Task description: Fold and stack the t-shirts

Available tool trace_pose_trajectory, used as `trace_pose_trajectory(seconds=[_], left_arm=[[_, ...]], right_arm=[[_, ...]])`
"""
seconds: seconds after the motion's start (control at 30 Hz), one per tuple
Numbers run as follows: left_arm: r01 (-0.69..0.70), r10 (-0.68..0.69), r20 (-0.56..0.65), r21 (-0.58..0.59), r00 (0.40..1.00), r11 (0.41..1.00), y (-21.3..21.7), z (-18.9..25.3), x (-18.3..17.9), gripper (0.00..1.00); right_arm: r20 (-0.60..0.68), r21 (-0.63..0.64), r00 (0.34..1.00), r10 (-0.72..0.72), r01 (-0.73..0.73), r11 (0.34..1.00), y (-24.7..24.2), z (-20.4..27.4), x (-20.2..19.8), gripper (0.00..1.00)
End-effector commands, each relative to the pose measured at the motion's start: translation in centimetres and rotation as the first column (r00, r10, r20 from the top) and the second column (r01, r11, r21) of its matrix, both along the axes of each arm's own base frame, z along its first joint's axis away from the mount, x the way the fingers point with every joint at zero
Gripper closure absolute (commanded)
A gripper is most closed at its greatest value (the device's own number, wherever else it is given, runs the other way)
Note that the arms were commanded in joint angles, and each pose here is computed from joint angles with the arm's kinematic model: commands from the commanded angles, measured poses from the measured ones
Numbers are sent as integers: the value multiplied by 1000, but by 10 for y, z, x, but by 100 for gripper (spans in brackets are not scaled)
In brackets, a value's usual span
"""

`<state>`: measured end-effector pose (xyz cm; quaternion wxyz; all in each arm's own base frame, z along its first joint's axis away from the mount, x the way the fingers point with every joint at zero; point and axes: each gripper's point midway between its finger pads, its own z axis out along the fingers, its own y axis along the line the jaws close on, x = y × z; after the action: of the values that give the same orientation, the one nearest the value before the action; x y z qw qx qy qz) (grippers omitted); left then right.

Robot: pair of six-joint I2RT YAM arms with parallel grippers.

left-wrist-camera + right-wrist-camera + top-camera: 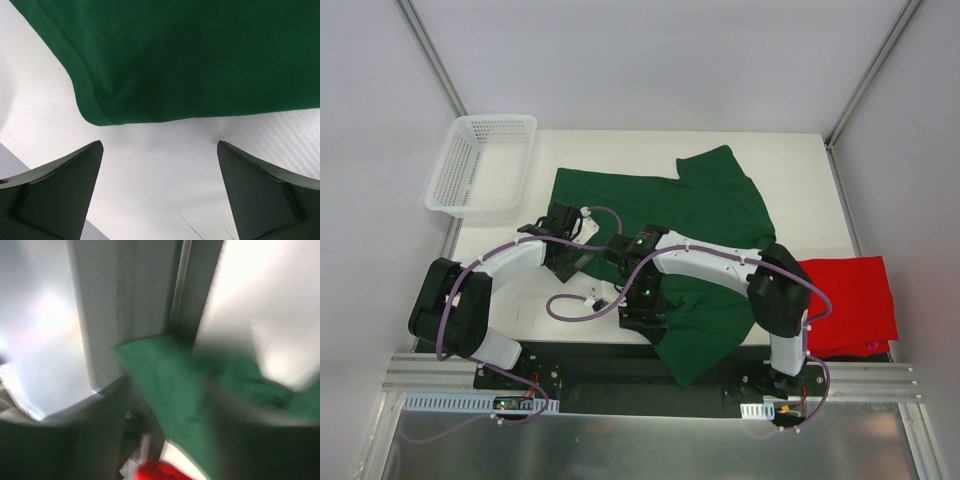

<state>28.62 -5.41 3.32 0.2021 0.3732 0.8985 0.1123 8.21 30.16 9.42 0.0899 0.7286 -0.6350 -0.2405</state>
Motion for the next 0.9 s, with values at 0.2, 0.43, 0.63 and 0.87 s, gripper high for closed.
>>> trace_pose_trajectory(seconds=[0.2,0.43,0.63,0.87], left_arm=[[3,-3,-12,-11,1000,1000,-2,2,1,1],[-6,8,72,-32,997,999,-9,17,30,1],[6,9,176,-83,984,997,-10,48,74,1],[40,-13,307,-83,952,996,-17,74,137,1]], right_arm=[[132,60,971,-202,196,979,-36,22,52,4],[477,192,665,-574,559,807,-117,20,190,4],[519,224,449,-727,750,623,-190,6,257,4],[619,244,270,-737,826,508,-243,-2,300,4]])
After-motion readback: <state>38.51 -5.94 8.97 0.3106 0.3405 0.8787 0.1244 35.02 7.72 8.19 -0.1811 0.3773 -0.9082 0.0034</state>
